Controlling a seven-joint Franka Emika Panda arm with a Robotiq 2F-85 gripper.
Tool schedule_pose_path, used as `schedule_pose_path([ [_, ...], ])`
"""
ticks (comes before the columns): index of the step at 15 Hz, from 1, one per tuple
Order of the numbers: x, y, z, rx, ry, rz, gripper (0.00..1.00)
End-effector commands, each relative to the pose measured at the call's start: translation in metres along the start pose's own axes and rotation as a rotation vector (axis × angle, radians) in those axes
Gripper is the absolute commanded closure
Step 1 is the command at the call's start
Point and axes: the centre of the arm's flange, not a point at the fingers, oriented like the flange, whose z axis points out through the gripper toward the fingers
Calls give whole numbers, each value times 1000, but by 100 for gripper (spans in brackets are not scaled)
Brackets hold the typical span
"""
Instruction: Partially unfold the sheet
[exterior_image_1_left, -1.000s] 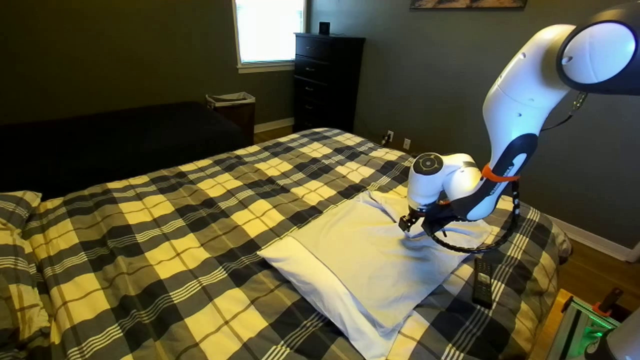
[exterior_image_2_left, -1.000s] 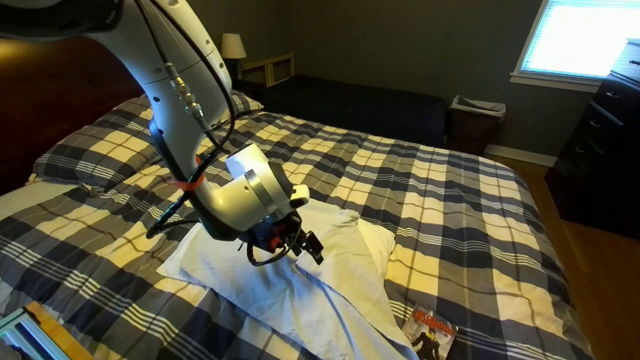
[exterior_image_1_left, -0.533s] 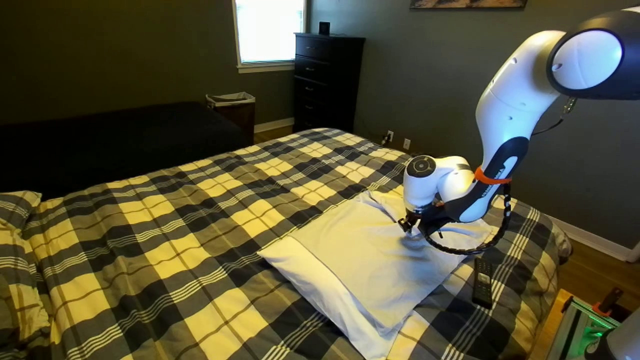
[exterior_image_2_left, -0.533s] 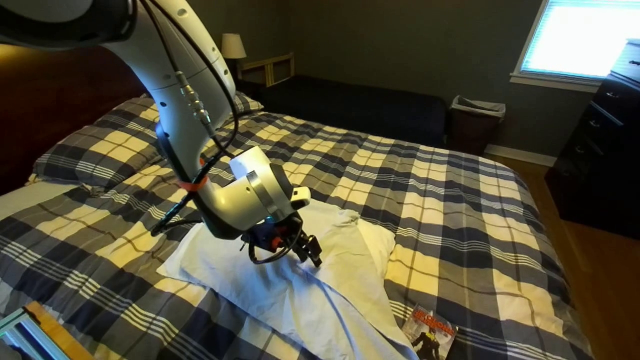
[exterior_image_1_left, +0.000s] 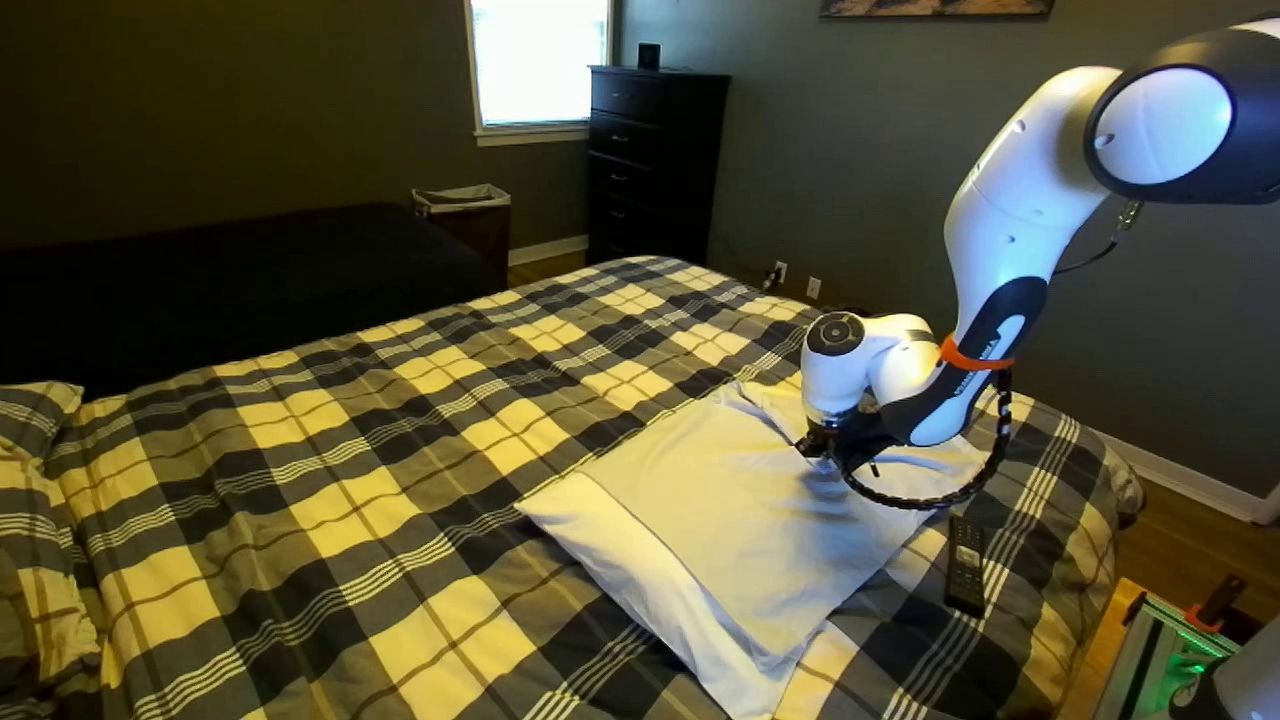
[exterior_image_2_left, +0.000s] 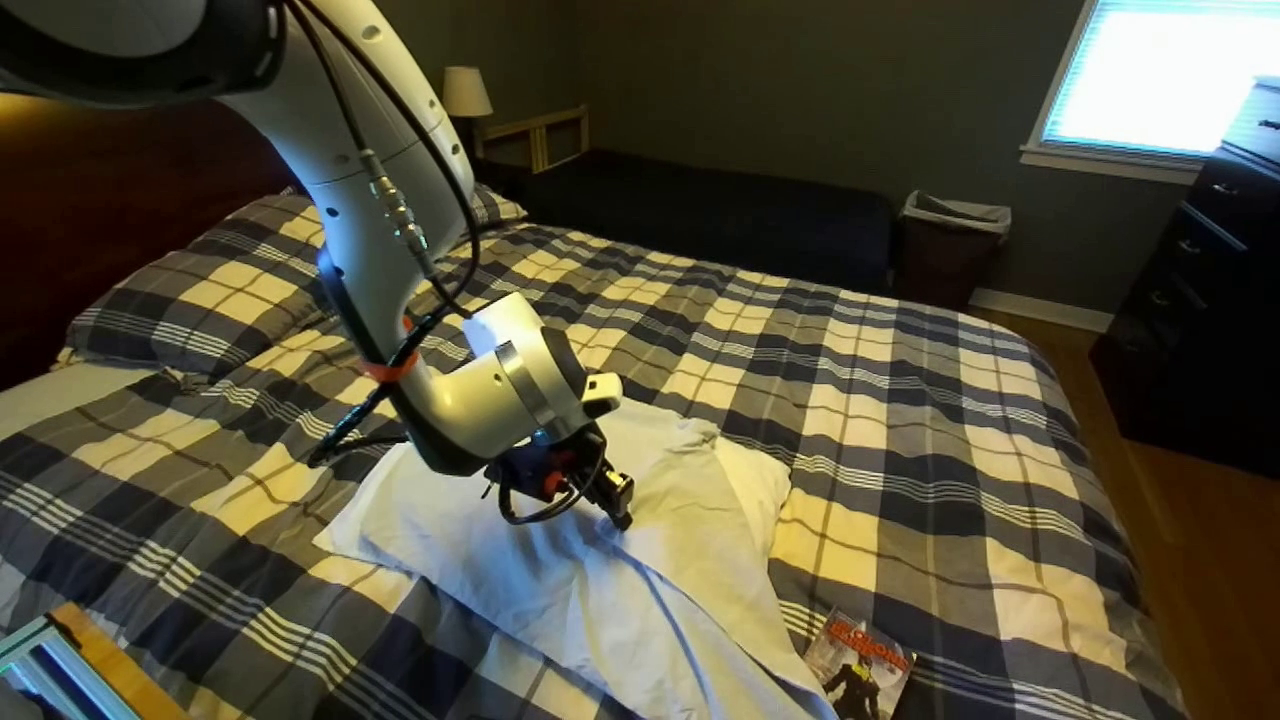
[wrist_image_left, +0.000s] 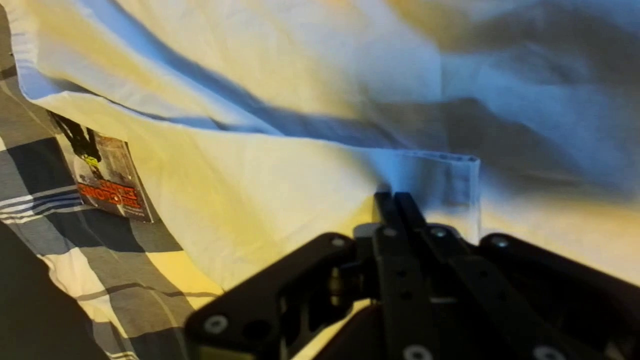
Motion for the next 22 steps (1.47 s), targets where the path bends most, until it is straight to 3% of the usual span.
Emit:
schedule_pose_path([
  [1, 6, 7, 1, -10, -10, 11, 100],
  [5, 7, 33, -2, -17, -1, 78, 100],
  [12, 23, 111, -8, -31, 0, 292, 100],
  [13, 20, 97, -2, -46, 7, 247, 99],
  [18, 23, 110, -6, -46, 10, 285, 99],
  [22, 61, 136, 5, -49, -19, 385, 100],
])
